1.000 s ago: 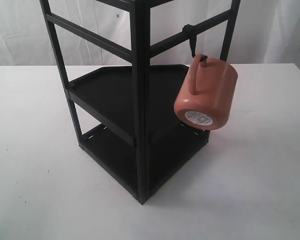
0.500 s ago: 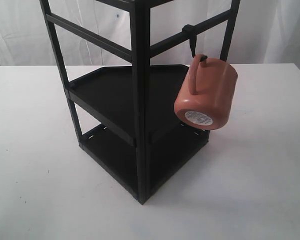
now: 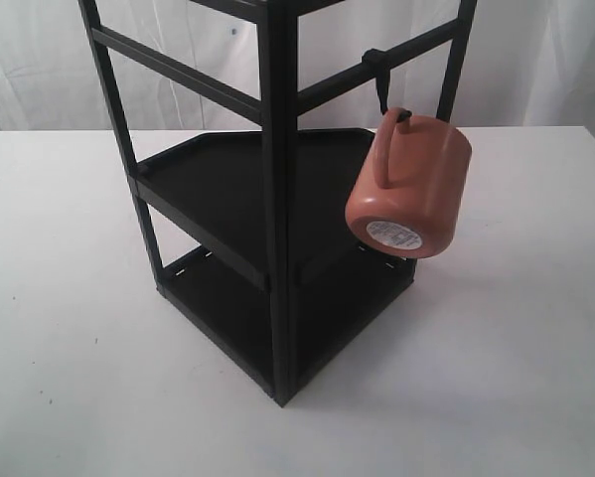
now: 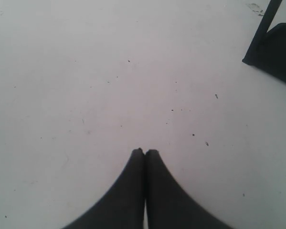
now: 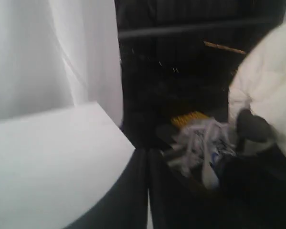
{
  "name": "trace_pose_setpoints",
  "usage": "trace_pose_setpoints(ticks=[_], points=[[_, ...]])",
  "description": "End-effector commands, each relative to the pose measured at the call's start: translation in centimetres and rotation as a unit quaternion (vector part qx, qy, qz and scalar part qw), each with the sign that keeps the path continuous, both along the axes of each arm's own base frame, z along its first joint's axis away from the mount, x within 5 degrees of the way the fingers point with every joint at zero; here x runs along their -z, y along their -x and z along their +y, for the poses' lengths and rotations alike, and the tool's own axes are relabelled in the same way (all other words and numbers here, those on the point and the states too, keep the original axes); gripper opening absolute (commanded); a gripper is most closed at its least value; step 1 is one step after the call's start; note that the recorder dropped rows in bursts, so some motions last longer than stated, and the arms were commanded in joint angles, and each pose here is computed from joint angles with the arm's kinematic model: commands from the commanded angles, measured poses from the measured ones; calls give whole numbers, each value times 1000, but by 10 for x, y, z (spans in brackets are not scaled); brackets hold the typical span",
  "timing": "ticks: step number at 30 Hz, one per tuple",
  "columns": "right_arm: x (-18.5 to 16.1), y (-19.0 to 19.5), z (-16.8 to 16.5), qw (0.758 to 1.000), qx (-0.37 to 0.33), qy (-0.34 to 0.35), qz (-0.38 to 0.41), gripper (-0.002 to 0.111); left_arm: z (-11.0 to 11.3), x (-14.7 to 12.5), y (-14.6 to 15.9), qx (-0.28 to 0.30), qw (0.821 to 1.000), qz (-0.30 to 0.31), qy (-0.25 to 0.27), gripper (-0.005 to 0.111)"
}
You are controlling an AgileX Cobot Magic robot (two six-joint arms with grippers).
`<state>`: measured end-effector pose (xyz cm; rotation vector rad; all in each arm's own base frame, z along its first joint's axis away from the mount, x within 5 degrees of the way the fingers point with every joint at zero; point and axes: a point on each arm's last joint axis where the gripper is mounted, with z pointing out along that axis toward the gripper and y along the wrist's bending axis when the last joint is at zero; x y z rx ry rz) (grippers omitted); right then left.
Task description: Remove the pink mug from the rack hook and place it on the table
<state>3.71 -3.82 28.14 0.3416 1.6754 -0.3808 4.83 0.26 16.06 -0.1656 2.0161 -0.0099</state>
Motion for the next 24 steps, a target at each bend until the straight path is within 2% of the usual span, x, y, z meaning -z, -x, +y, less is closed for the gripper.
trace_pose_setpoints(ticks=[1, 4, 6, 12, 14, 16, 20, 24], points=[[9, -15, 7, 990, -66, 53, 111, 0, -1, 3, 0, 4, 1000, 5, 2, 0], [12, -25, 13, 982, -110, 62, 141, 0, -1, 3, 0, 4, 1000, 5, 2, 0], [13, -29, 18, 981, -132, 43, 136, 0, -1, 3, 0, 4, 1000, 5, 2, 0], [-5, -38, 34, 977, -211, 9, 21, 0, -1, 3, 0, 4, 1000, 5, 2, 0], [-10, -39, 37, 975, -221, -21, 11, 0, -1, 3, 0, 4, 1000, 5, 2, 0], [-8, -42, 37, 974, -217, -53, 48, 0, -1, 3, 0, 4, 1000, 5, 2, 0], [2, -52, 39, 958, -204, -87, 182, 0, -1, 3, 0, 4, 1000, 5, 2, 0], [-5, -68, 52, 932, -262, -75, 237, 0, -1, 3, 0, 4, 1000, 5, 2, 0]])
